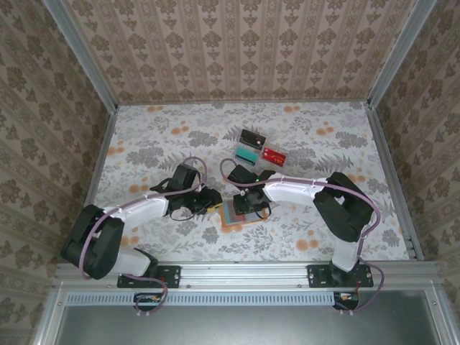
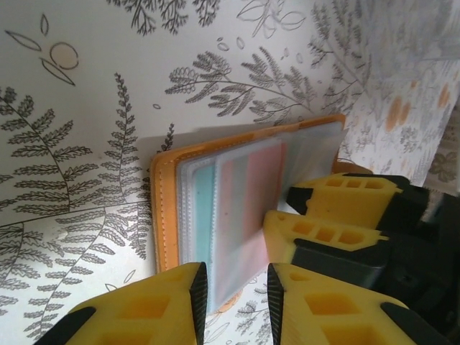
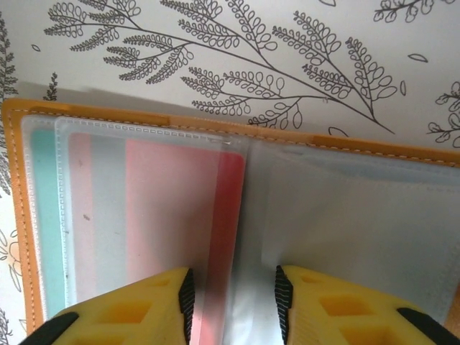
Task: Take the credit cards out of the card holder
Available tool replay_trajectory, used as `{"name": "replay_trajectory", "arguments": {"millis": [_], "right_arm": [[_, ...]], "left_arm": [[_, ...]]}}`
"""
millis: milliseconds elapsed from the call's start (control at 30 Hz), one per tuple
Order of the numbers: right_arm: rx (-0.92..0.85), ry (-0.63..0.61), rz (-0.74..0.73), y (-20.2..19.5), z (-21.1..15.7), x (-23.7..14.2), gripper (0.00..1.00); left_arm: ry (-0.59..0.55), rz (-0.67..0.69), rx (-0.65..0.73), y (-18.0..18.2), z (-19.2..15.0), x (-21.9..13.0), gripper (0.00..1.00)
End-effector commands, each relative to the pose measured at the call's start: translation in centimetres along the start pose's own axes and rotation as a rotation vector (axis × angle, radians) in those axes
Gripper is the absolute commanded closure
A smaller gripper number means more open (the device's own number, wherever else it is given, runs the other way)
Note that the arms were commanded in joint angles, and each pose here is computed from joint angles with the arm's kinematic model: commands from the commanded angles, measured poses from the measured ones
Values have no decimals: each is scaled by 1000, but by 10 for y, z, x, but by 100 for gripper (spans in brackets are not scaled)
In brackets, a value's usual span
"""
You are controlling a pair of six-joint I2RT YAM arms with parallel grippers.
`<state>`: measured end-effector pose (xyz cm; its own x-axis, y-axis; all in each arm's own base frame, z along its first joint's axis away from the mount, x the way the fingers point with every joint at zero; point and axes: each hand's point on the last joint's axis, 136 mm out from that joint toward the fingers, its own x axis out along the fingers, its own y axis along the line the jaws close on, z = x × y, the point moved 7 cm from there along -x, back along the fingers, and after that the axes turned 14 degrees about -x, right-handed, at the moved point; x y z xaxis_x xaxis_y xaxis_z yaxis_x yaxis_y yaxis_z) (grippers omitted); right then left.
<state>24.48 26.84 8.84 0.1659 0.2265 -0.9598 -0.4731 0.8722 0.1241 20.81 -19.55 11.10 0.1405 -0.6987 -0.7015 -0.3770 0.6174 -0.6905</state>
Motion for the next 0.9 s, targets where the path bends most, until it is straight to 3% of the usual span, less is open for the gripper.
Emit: {"name": "replay_trajectory", "arguments": {"millis": [0,333,700,867], "right_arm": [[20,88,-69,-12,-14,14,66],[39,98,-64,-17,-21,18,68],[81,65,42,-17,-19,20,68],[95,65,66,-19,-20,22,68]], "left_arm": [[14,-28,1,-10,1,5,70],[55,-18,9,-16,-2,26,71],[51,101,3,4,-1,38,70],[85,65,7,2,-3,47,70]]}}
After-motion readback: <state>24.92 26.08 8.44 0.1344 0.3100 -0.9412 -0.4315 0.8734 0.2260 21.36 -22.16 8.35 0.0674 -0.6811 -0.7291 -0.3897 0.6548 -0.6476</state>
